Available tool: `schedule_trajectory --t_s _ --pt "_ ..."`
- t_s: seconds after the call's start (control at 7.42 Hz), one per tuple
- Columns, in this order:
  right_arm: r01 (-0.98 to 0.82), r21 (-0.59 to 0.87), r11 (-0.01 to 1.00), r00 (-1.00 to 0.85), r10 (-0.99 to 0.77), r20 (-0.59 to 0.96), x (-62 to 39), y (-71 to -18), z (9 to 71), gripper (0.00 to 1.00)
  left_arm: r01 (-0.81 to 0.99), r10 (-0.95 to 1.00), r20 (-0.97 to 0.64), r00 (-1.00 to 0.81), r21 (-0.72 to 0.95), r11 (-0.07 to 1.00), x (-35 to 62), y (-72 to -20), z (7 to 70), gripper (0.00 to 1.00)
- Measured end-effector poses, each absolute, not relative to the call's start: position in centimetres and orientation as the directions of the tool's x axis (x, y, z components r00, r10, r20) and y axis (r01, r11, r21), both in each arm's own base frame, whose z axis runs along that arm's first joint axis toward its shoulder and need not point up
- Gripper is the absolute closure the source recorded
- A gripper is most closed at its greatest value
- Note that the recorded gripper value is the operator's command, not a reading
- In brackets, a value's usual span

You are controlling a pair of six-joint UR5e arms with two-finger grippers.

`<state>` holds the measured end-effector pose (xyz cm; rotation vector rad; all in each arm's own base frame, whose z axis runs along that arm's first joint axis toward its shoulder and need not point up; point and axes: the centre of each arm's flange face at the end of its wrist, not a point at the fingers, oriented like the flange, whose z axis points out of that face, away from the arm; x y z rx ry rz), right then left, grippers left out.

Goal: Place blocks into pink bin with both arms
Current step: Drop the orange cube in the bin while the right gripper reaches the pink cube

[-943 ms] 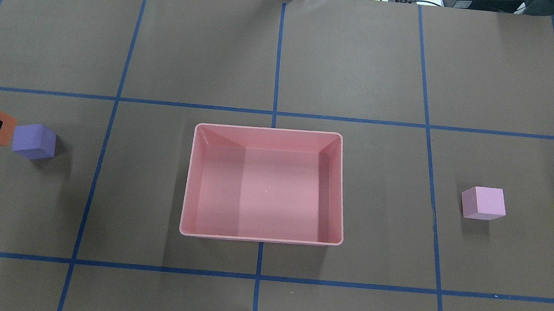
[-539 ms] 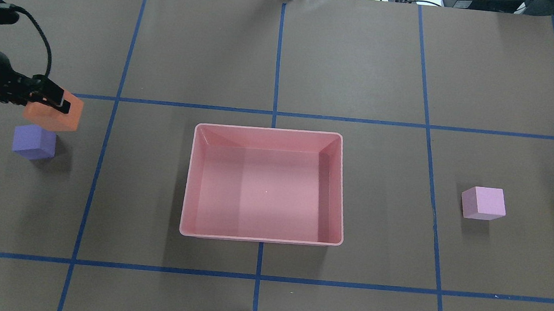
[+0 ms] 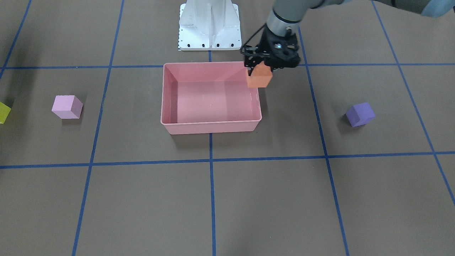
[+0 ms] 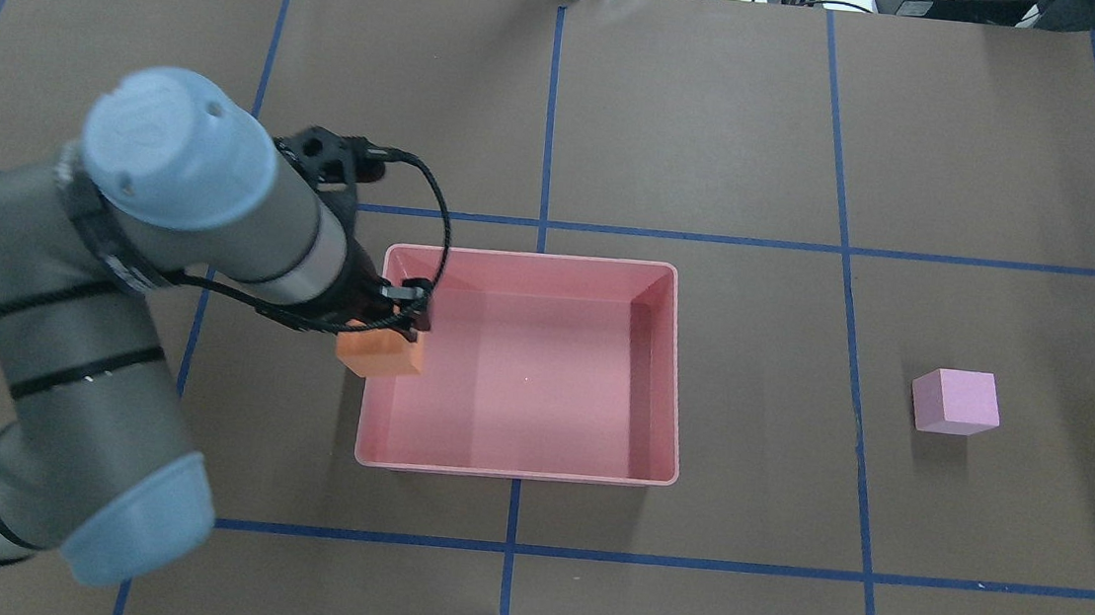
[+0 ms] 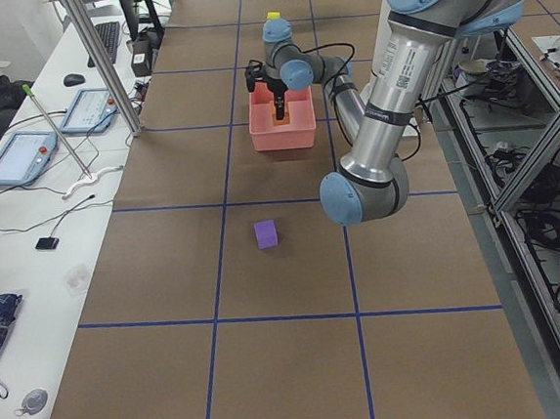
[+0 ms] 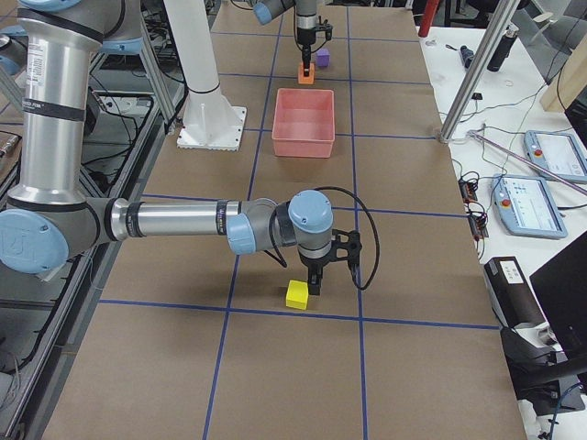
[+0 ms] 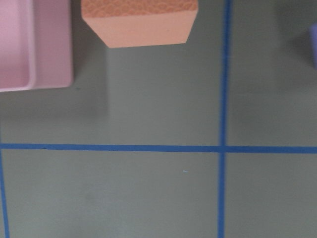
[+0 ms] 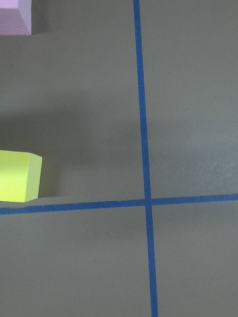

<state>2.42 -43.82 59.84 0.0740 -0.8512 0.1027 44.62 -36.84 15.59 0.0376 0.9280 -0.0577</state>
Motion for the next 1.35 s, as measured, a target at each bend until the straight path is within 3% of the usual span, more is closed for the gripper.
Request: schedule_trajectory --t_s 0.13,0.81,1.35 --pt "-0.128 0.011 0.992 0.647 0.075 0.759 1.1 -43.9 59.1 0.00 0.077 -0.045 -0.791 0.610 0.003 0.997 48.3 -34.6 13.3 0.00" --pt "-0.215 -0.023 0.976 0.615 0.154 0.773 -11.6 -41.8 56.1 0.00 0.107 -0.059 -0.780 0.623 0.011 0.994 52.8 -32.2 11.0 0.00" --pt "-0.201 0.065 0.978 0.671 0.089 0.736 -21.2 -38.8 53.5 0.00 0.108 -0.059 -0.781 0.622 0.011 0.994 52.7 -32.1 11.0 0.00"
